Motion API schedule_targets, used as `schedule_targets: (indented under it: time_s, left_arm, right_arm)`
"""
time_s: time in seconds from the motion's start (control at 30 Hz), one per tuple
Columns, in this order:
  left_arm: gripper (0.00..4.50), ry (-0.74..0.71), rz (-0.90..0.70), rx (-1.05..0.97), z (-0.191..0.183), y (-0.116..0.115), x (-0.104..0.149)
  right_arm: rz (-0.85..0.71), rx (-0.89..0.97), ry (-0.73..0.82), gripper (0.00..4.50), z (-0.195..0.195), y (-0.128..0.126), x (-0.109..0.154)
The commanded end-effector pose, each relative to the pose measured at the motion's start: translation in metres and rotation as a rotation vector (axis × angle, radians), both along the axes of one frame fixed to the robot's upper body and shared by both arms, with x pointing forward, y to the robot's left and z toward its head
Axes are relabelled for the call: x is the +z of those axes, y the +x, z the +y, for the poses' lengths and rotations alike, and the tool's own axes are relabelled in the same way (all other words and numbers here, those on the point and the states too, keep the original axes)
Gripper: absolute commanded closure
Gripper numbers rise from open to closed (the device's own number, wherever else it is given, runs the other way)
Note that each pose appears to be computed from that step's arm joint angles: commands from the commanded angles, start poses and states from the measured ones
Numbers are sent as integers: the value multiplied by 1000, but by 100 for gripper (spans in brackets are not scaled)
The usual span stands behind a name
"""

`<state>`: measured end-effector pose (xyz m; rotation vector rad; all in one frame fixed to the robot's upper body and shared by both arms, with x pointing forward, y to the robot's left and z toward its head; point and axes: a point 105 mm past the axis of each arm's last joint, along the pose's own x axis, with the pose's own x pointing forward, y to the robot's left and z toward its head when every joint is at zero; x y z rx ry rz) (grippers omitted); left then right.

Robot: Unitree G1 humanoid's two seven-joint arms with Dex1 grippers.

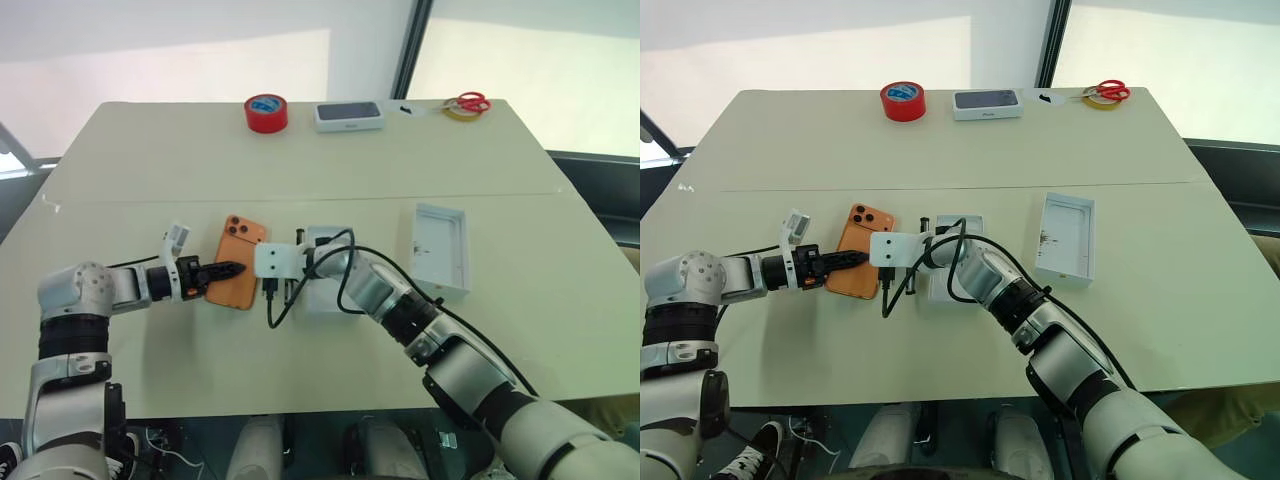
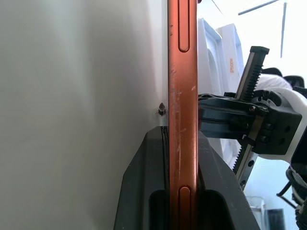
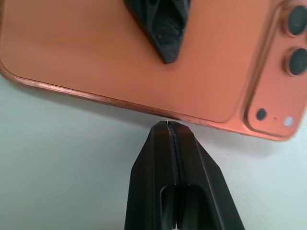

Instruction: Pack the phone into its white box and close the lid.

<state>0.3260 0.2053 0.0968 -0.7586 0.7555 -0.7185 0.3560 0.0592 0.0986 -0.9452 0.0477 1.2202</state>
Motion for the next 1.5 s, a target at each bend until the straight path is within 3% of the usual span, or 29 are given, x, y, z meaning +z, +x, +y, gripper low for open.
schedule_targets:
  time_s: [0.03,0.13,0.27,0.33,0.4,0.5,0.77,1.07,1.17,1.27,1.3,1.5]
  left_arm:
    - [448,-4,2,14,1,-1,-3]
    - [448,-69,-65,3,-3,-1,11]
    - [448,-156,-184,45,-3,3,32]
    - [450,-210,-221,60,-4,3,41]
    - [450,-211,-235,82,-6,5,42]
    - [450,-173,-248,54,-19,2,41]
    - [450,-221,-267,39,-34,1,51]
    - [450,-218,-254,35,-39,6,50]
    - [450,-208,-253,41,-38,6,49]
    - [450,-204,-246,42,-39,6,48]
    - [450,-205,-246,41,-39,5,47]
    - [450,-225,-255,35,-45,6,56]
  right_arm:
    - [-38,14,72,450,6,2,20]
    - [-7,13,178,450,6,1,35]
    - [150,59,445,450,-3,-7,73]
    - [197,109,513,397,-20,-15,86]
    - [122,117,474,328,-41,-18,86]
    - [110,189,376,172,-67,-40,73]
    - [185,231,208,172,-121,-83,30]
    - [155,179,158,172,-129,-76,3]
    - [161,178,158,264,-129,-76,1]
    - [145,172,127,418,-132,-73,-4]
    - [146,176,123,446,-132,-74,-4]
    - [160,169,174,446,-126,-74,5]
